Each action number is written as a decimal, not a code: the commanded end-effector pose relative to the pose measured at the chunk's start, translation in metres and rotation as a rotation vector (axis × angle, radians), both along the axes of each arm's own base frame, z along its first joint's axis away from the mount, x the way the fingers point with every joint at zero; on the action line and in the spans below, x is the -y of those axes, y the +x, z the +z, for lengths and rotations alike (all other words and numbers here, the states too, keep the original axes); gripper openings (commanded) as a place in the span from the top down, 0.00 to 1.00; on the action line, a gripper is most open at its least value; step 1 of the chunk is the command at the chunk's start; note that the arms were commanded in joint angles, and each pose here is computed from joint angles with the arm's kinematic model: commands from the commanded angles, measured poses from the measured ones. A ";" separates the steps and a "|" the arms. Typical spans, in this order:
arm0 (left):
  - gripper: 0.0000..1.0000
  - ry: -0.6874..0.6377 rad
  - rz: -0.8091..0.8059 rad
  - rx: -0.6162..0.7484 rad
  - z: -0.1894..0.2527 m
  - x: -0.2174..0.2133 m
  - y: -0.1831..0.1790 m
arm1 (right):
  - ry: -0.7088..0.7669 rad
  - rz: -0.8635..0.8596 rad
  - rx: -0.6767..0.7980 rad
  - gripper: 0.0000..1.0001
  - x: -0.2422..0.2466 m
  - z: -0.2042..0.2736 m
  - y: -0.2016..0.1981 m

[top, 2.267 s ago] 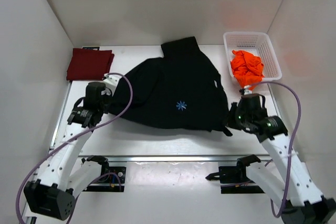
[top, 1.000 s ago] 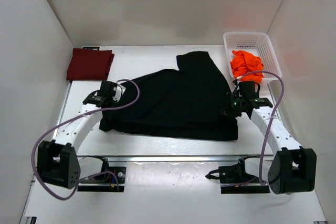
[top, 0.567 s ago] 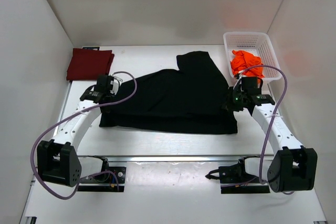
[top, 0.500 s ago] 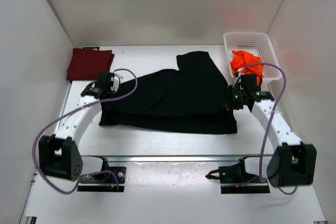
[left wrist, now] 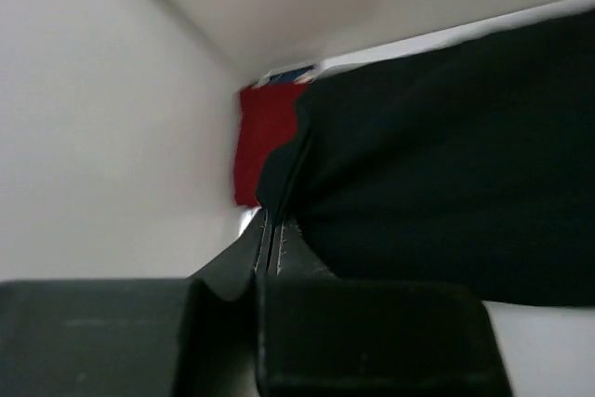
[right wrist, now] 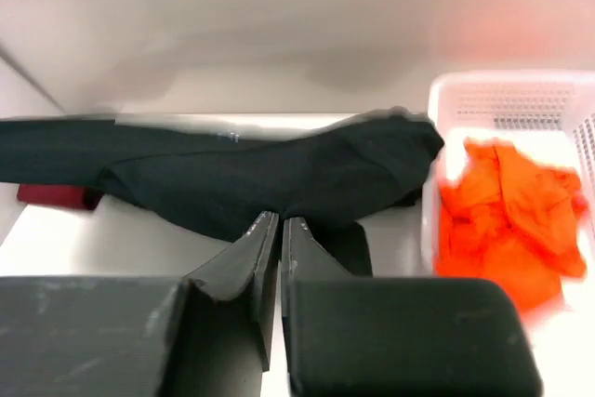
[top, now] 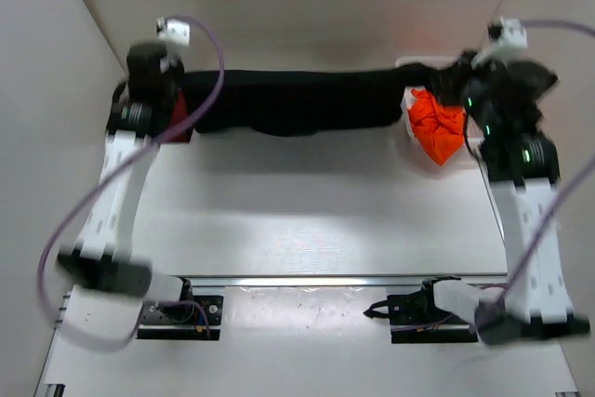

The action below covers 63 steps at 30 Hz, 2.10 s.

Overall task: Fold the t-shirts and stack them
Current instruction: Flatten out the tshirt, then fold the flattened tshirt in 1/3 of the way

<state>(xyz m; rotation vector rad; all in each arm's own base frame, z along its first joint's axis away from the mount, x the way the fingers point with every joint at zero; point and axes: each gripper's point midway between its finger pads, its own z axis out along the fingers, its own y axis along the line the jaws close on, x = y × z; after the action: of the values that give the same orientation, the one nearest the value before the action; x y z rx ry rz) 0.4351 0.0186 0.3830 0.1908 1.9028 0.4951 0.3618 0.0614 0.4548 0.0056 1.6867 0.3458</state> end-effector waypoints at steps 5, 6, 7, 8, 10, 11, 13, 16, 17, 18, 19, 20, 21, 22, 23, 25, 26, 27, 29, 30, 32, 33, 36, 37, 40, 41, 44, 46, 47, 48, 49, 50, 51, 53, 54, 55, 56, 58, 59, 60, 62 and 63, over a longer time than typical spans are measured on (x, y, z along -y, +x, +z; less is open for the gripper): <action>1.00 -0.027 -0.159 -0.162 -0.095 0.033 -0.089 | 0.010 -0.065 -0.316 1.00 0.009 -0.154 -0.073; 1.00 -0.025 -0.155 -0.210 -0.113 0.030 -0.100 | 0.001 -0.067 -0.370 1.00 0.008 -0.178 -0.086; 1.00 -0.022 -0.159 -0.239 -0.121 0.028 -0.107 | 0.012 -0.067 -0.403 1.00 0.005 -0.190 -0.093; 1.00 -0.007 -0.159 -0.278 -0.136 0.025 -0.117 | 0.022 -0.076 -0.449 1.00 0.005 -0.210 -0.108; 1.00 0.021 -0.203 -0.384 -0.171 0.029 -0.146 | 0.046 -0.055 -0.530 1.00 -0.002 -0.241 -0.131; 1.00 0.026 -0.218 -0.403 -0.181 0.032 -0.153 | 0.074 -0.061 -0.569 1.00 -0.003 -0.256 -0.145; 1.00 0.042 -0.231 -0.517 -0.217 0.030 -0.179 | 0.085 -0.058 -0.616 1.00 -0.004 -0.273 -0.163; 1.00 0.069 -0.207 -0.592 -0.243 0.017 -0.207 | 0.125 -0.062 -0.668 1.00 -0.002 -0.290 -0.187; 1.00 0.079 -0.185 -0.590 -0.242 0.011 -0.209 | 0.128 -0.040 -0.700 1.00 -0.004 -0.297 -0.194; 1.00 0.097 -0.174 -0.622 -0.249 0.006 -0.217 | 0.140 -0.050 -0.705 1.00 -0.002 -0.300 -0.197; 1.00 0.104 -0.161 -0.641 -0.254 0.001 -0.222 | 0.149 -0.046 -0.719 1.00 -0.002 -0.302 -0.200; 1.00 0.122 -0.157 -0.654 -0.255 -0.003 -0.226 | 0.149 -0.024 -0.721 1.00 -0.003 -0.304 -0.202; 1.00 0.121 -0.151 -0.669 -0.261 -0.004 -0.230 | 0.150 -0.031 -0.742 1.00 0.000 -0.310 -0.203; 1.00 0.136 -0.154 -0.687 -0.265 -0.006 -0.235 | 0.165 -0.025 -0.750 1.00 -0.001 -0.312 -0.203; 1.00 0.141 -0.153 -0.691 -0.267 -0.008 -0.237 | 0.176 -0.020 -0.742 1.00 0.000 -0.312 -0.200; 1.00 0.141 -0.148 -0.709 -0.272 -0.010 -0.240 | 0.179 -0.021 -0.738 1.00 0.001 -0.312 -0.197; 1.00 0.145 -0.154 -0.726 -0.277 -0.010 -0.242 | 0.169 -0.017 -0.739 1.00 0.001 -0.314 -0.196; 1.00 0.157 -0.149 -0.727 -0.277 -0.012 -0.241 | 0.155 -0.026 -0.741 1.00 0.003 -0.315 -0.190; 1.00 0.171 -0.136 -0.737 -0.283 -0.013 -0.238 | 0.125 -0.002 -0.770 1.00 -0.001 -0.321 -0.187; 1.00 0.179 -0.130 -0.728 -0.280 -0.014 -0.235 | 0.114 0.013 -0.747 1.00 -0.004 -0.319 -0.180; 1.00 0.184 -0.121 -0.715 -0.278 -0.013 -0.221 | 0.078 0.051 -0.753 1.00 -0.014 -0.325 -0.169; 1.00 0.183 -0.110 -0.695 -0.275 -0.013 -0.215 | 0.070 0.048 -0.753 1.00 -0.015 -0.326 -0.165; 1.00 0.197 -0.080 -0.659 -0.267 -0.014 -0.193 | 0.044 0.071 -0.744 1.00 -0.021 -0.328 -0.143; 1.00 0.207 -0.053 -0.661 -0.266 -0.018 -0.187 | 0.034 0.066 -0.742 1.00 -0.017 -0.332 -0.134; 1.00 0.220 -0.040 -0.644 -0.262 -0.016 -0.164 | 0.045 0.045 -0.731 1.00 -0.007 -0.332 -0.108; 1.00 0.227 -0.033 -0.664 -0.265 -0.017 -0.161 | 0.036 0.034 -0.730 1.00 -0.004 -0.333 -0.101; 1.00 0.237 -0.032 -0.680 -0.269 -0.015 -0.149 | -0.017 0.043 -0.728 0.99 -0.003 -0.335 -0.087; 1.00 0.227 -0.025 -0.695 -0.274 -0.015 -0.145 | -0.022 0.051 -0.754 1.00 -0.004 -0.340 -0.084; 1.00 0.229 -0.018 -0.711 -0.278 -0.017 -0.145 | -0.011 0.044 -0.758 1.00 -0.004 -0.343 -0.081; 1.00 0.234 -0.005 -0.723 -0.281 -0.020 -0.146 | -0.016 0.044 -0.759 1.00 -0.002 -0.345 -0.078; 1.00 0.235 0.000 -0.725 -0.282 -0.020 -0.146 | -0.017 0.045 -0.765 1.00 -0.002 -0.348 -0.078; 1.00 0.242 0.004 -0.726 -0.283 -0.021 -0.145 | -0.026 0.041 -0.771 1.00 0.000 -0.351 -0.077; 1.00 0.244 0.023 -0.732 -0.286 -0.023 -0.145 | -0.030 0.037 -0.776 1.00 0.000 -0.352 -0.074; 1.00 0.242 0.063 -0.734 -0.287 -0.032 -0.143 | -0.042 0.024 -0.781 1.00 0.004 -0.354 -0.071; 1.00 0.248 0.071 -0.732 -0.285 -0.033 -0.140 | -0.046 0.016 -0.774 1.00 0.006 -0.351 -0.067; 1.00 0.246 0.092 -0.725 -0.283 -0.036 -0.137 | -0.054 0.017 -0.791 1.00 0.006 -0.356 -0.067; 1.00 0.236 0.101 -0.725 -0.284 -0.036 -0.137 | -0.053 0.015 -0.780 1.00 0.006 -0.353 -0.063; 1.00 0.216 0.094 -0.713 -0.280 -0.031 -0.128 | -0.071 0.008 -0.795 1.00 0.008 -0.355 -0.060; 0.98 0.193 0.087 -0.706 -0.278 -0.026 -0.124 | -0.073 0.012 -0.786 1.00 0.006 -0.354 -0.056; 0.96 0.181 0.077 -0.709 -0.280 -0.022 -0.123 | -0.073 0.004 -0.800 1.00 0.008 -0.357 -0.055; 0.87 0.143 0.066 -0.700 -0.276 -0.015 -0.116 | -0.081 0.003 -0.807 1.00 0.008 -0.358 -0.050; 0.74 0.123 0.058 -0.695 -0.273 -0.012 -0.113 | -0.078 0.002 -0.807 0.99 0.008 -0.357 -0.048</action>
<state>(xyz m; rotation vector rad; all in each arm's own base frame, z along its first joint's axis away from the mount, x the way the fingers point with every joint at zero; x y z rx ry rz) 0.3067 0.0372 0.0908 0.5248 2.6039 0.6916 0.2892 0.0604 0.0825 0.1142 2.5712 0.3495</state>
